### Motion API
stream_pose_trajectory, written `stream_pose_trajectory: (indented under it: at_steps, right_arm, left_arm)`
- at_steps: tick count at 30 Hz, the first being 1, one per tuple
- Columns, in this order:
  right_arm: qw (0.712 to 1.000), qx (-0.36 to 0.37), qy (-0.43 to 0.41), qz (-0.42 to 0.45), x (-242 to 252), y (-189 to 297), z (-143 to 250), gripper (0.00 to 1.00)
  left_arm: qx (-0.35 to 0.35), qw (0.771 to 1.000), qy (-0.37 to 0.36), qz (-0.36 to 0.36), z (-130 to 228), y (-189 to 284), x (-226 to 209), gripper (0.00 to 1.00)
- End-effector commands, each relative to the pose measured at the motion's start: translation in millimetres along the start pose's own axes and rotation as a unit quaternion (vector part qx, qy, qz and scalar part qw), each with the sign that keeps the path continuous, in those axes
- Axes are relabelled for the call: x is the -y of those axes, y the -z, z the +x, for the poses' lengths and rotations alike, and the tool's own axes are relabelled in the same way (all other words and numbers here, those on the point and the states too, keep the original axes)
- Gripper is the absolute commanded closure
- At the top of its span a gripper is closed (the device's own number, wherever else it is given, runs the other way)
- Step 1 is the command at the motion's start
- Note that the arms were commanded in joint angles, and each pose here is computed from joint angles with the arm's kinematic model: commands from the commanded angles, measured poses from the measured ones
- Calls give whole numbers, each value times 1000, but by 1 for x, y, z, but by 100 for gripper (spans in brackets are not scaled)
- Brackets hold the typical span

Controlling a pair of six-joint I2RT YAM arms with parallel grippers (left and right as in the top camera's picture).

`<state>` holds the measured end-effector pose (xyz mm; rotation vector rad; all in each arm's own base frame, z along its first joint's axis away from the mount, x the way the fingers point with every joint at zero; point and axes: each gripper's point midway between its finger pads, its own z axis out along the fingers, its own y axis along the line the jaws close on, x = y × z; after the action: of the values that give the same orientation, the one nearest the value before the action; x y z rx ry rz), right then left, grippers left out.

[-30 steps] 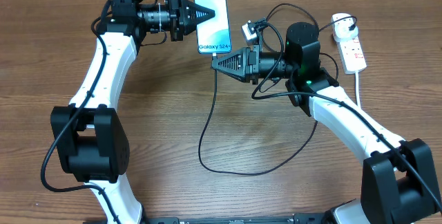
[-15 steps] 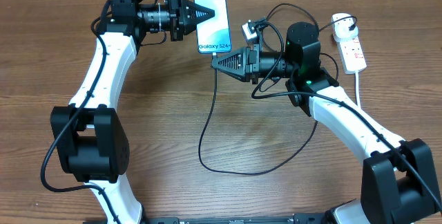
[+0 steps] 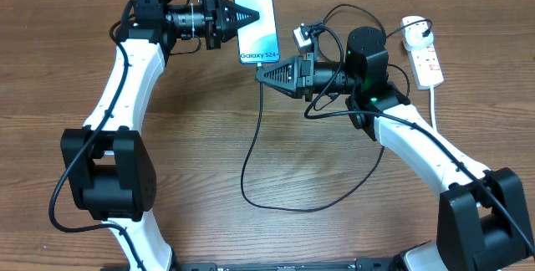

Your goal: Plug charger to phone and switch on socket

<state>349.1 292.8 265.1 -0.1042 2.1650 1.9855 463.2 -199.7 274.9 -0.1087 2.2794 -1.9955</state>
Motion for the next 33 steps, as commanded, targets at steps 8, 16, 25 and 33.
stream_pose_trajectory:
  at_steps: [8,16,25,33]
  right_arm:
    - [995,95,20,18,-7,14,-38,96]
    - [994,104,20,21,-6,15,-41,96]
    - [994,107,20,22,-6,15,-42,96]
    - [994,105,30,14,-11,15,-42,96]
  left_arm:
    - [-67,997,-3,44,24,-1,19,96]
    - [-68,997,-3,45,24,-1,19,96]
    - [-69,997,-3,45,24,-1,19,96]
    - [-75,996,-6,49,27,-1,21,96]
